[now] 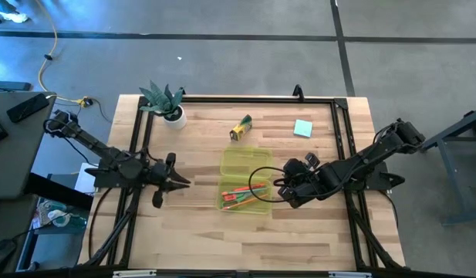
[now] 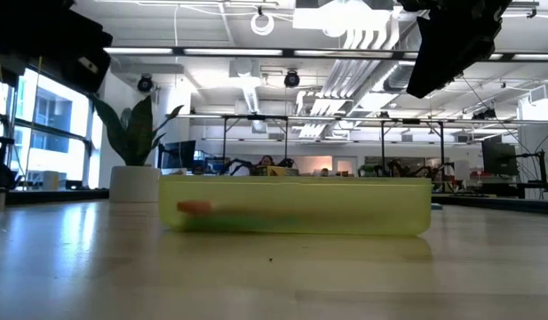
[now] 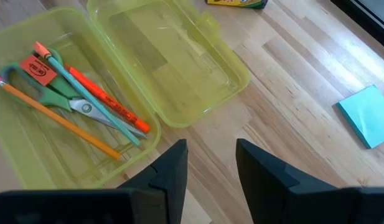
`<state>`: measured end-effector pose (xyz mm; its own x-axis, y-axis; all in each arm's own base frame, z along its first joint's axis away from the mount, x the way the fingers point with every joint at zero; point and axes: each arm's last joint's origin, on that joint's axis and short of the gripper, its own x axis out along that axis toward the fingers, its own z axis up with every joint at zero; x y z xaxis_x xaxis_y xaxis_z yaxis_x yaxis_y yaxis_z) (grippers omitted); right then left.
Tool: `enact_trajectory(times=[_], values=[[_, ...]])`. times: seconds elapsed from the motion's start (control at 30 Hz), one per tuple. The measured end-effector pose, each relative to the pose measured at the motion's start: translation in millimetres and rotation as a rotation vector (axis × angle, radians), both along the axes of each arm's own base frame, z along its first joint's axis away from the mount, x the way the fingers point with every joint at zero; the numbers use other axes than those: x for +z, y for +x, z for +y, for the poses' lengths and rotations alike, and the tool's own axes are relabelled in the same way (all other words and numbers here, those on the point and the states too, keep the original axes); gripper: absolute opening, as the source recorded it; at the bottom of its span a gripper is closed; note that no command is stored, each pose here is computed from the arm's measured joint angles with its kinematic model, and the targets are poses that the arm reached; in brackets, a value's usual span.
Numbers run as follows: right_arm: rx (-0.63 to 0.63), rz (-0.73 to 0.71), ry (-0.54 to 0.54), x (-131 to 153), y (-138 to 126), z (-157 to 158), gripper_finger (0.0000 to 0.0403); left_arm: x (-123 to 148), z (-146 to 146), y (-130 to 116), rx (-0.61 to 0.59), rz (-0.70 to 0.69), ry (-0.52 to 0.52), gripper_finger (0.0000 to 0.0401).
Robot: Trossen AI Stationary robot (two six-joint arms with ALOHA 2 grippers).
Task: Pack school essentials
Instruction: Put the sticky notes into the yellow box
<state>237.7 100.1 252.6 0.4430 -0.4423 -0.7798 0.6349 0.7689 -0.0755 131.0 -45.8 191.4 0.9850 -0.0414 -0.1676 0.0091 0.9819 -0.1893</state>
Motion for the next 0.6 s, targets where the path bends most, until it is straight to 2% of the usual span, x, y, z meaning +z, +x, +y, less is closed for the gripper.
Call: enact_trajectory(times=[0.3,0.6], values=[[-0.035,-0.001,-0.012,0.1,2.8,-8.1,0.0129,-12.7,14.6,-14.9,0.072,-0.079,-0.019,0.0011],[-0.162,0.069,-0.041,-1.3,6.6,-42.2,0.0129,-18.8,23.8,-23.7,0.173,-0.152,0.036,0.0001]])
